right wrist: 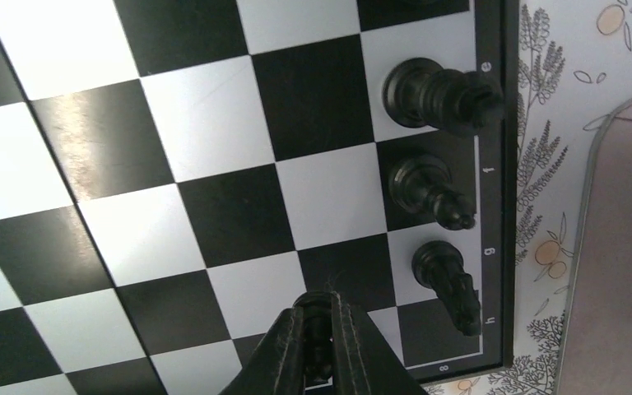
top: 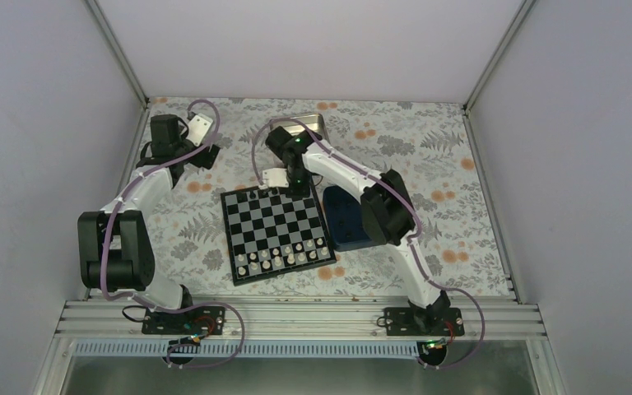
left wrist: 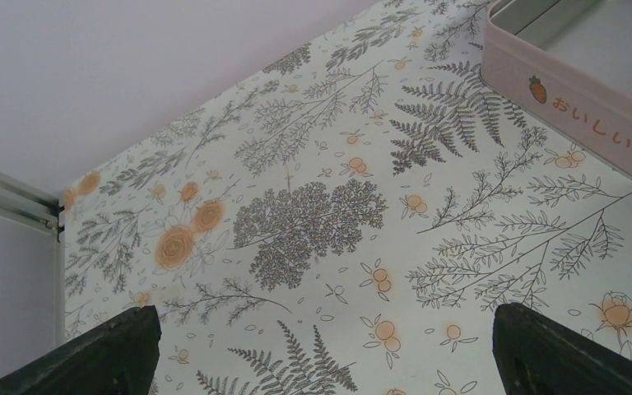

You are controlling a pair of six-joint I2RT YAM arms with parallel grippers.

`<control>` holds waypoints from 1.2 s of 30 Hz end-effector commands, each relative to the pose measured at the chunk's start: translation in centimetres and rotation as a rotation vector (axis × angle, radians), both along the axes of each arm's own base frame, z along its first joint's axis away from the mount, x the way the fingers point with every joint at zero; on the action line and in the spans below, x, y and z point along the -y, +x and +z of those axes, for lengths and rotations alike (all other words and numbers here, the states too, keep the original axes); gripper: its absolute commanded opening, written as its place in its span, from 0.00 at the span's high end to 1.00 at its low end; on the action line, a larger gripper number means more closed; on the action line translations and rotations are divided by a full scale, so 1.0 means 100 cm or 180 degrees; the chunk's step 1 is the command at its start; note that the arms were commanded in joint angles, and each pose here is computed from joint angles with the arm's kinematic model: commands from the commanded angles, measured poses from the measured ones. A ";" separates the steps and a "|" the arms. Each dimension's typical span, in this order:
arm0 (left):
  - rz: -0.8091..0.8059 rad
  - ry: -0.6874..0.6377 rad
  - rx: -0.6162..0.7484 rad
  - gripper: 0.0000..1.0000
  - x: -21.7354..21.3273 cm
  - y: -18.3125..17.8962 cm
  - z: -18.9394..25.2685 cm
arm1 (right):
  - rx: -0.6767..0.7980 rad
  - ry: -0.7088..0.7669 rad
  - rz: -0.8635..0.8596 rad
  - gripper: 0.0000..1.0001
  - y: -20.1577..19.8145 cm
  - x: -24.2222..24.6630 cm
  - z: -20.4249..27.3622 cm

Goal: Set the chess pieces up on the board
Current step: Place the chess piece on the chessboard.

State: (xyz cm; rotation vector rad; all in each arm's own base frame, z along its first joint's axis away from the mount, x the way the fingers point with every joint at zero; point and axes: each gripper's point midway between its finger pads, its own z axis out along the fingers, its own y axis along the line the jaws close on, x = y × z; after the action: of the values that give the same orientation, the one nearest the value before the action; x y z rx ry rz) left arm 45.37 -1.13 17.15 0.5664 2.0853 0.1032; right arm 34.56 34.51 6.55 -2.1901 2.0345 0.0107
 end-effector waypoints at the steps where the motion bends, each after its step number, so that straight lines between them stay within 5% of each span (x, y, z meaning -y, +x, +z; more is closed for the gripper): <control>1: -0.0019 -0.0068 0.0100 0.00 0.001 0.000 0.008 | 0.0015 -0.0006 -0.0023 0.91 0.009 0.004 -0.010; 36: 0.0007 -0.0100 0.0068 0.00 -0.005 -0.002 0.002 | -0.0150 0.0057 -0.0001 0.89 0.016 -0.001 -0.023</control>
State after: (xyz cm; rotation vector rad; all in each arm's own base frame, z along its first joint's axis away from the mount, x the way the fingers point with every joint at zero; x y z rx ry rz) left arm 45.07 -0.51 16.54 0.5550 2.0998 0.0958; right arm 36.39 34.14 4.31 -2.1787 2.0676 0.0515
